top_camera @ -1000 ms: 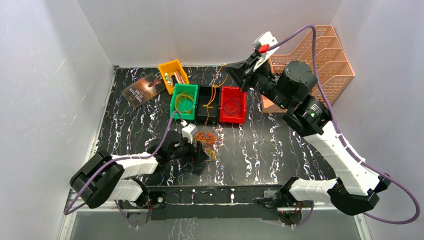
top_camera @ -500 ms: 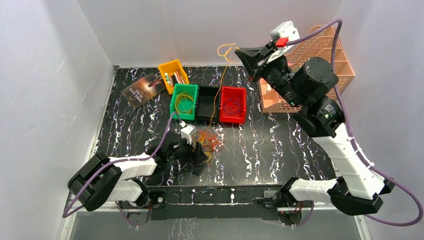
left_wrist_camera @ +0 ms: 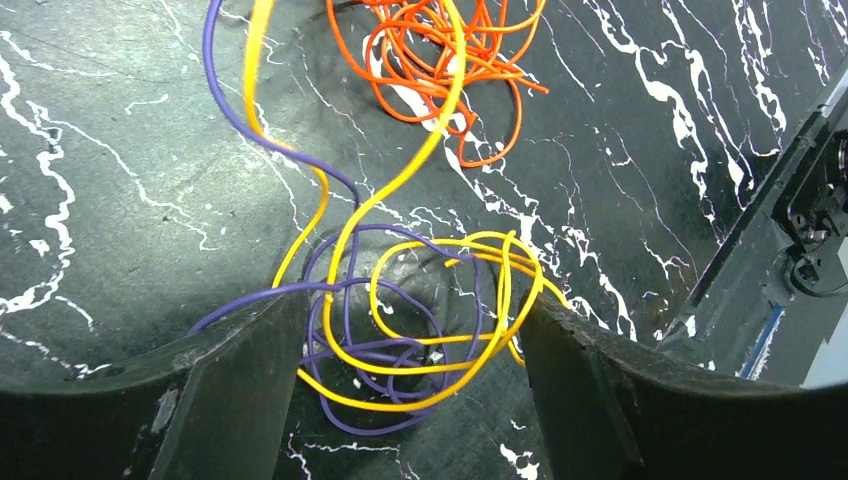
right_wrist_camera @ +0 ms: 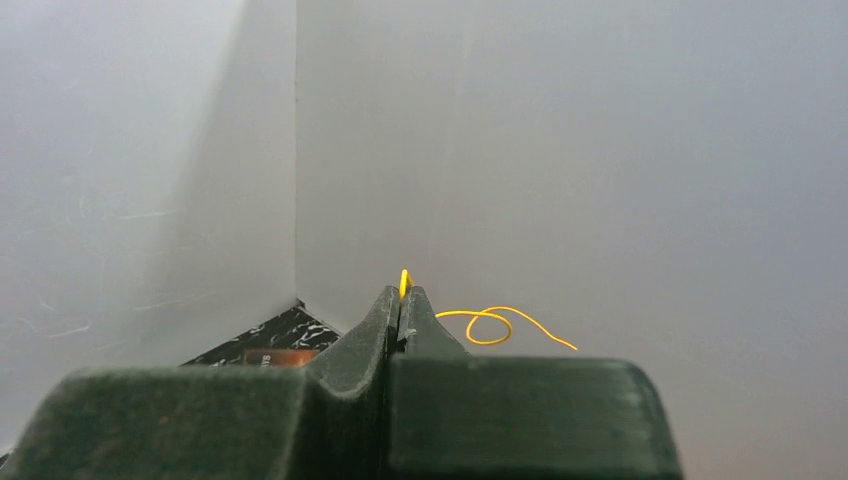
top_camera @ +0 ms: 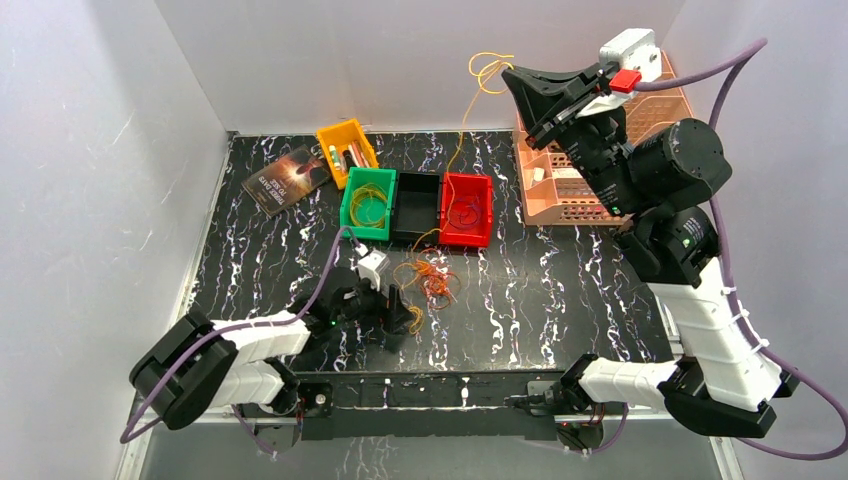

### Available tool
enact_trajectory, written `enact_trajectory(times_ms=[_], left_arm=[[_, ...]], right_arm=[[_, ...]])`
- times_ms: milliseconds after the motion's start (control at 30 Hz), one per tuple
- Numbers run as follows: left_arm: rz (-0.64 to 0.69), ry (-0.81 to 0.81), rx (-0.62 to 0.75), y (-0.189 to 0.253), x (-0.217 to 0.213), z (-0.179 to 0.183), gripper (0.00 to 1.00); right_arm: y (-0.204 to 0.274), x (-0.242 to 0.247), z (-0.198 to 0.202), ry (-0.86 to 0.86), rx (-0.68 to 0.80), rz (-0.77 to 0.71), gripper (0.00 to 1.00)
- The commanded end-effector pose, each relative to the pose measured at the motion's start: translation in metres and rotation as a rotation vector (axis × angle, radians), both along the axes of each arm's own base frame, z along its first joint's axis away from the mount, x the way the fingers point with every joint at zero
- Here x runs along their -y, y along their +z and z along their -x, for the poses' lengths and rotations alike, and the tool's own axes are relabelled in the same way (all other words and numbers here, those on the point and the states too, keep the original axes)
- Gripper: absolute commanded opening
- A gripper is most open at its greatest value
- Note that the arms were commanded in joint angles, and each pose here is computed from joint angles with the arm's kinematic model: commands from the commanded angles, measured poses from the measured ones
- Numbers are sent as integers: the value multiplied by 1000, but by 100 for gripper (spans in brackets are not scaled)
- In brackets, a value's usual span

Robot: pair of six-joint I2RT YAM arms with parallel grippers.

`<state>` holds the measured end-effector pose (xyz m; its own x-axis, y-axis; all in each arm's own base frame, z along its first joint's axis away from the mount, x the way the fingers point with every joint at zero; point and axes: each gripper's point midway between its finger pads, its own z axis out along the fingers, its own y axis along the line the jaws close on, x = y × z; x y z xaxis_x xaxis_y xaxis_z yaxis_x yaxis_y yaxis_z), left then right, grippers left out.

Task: Untangle the cables

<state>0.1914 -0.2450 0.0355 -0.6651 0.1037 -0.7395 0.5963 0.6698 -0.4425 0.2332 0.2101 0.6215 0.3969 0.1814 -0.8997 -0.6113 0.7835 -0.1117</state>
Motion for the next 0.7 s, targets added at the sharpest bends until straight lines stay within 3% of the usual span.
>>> enact_trajectory(times_ms=[0,300,667], left_arm=[[-13,41,33,7,-10,-2,78],[23,168,185,63,-27,-22,94],[77,198,355,131,-40,-24,97]], right_arm=[[15,3,17,50,40,-32,0],[12,-4,27,118,45,-10,0],[4,-16,30,176,17,16,0]])
